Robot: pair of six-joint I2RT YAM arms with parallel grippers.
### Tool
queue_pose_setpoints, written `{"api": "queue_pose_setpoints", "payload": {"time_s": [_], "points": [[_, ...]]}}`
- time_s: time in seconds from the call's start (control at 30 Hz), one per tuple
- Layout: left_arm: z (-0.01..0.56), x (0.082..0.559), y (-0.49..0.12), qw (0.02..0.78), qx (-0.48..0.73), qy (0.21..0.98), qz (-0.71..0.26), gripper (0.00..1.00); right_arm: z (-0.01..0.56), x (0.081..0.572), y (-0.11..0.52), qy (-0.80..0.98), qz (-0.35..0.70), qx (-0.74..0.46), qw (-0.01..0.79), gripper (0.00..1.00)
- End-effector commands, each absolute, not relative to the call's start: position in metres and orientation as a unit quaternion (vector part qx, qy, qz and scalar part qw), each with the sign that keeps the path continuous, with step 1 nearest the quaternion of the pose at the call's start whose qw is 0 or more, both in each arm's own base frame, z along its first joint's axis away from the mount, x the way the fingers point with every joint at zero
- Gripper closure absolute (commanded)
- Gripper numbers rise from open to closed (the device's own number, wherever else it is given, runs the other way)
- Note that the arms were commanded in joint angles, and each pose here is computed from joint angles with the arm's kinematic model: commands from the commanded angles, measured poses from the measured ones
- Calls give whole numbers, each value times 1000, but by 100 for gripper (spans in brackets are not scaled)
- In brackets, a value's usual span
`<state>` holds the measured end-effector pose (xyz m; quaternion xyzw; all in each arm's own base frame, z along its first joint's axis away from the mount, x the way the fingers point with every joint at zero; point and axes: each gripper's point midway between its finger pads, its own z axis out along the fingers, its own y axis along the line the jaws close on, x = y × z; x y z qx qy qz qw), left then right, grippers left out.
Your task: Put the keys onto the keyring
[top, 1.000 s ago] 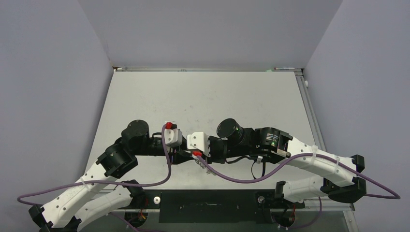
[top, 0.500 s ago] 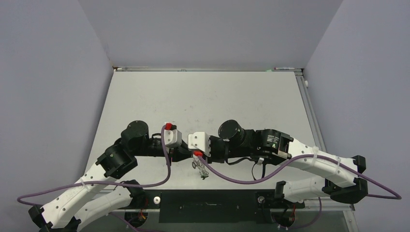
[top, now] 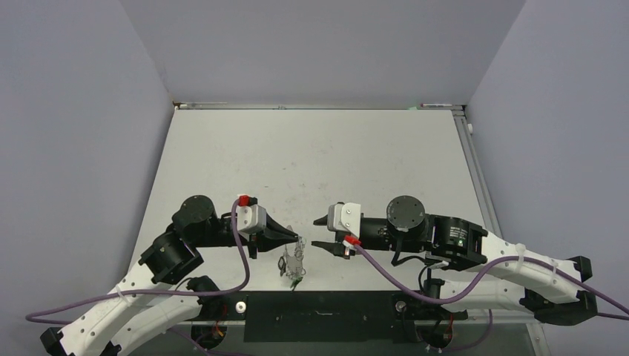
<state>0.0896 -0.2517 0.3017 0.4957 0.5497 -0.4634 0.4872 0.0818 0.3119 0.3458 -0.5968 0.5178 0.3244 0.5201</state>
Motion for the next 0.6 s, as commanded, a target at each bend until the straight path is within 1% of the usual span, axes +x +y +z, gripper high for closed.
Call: {"api": "queue_pose_setpoints", "payload": {"time_s": [0.0, 0.2, 0.37, 0.57], "points": [[325, 91, -252, 523, 487, 516, -472, 100, 350, 76, 325, 508, 367, -568, 534, 59], [325, 93, -251, 528, 483, 518, -468, 100, 347, 84, 332, 541, 395, -507, 542, 60], [325, 93, -251, 529, 483, 518, -467, 100, 348, 82, 334, 552, 430, -465, 542, 65], [325, 92, -251, 529, 483, 517, -468, 100, 337, 89, 335, 579, 421, -447, 536, 71]]}}
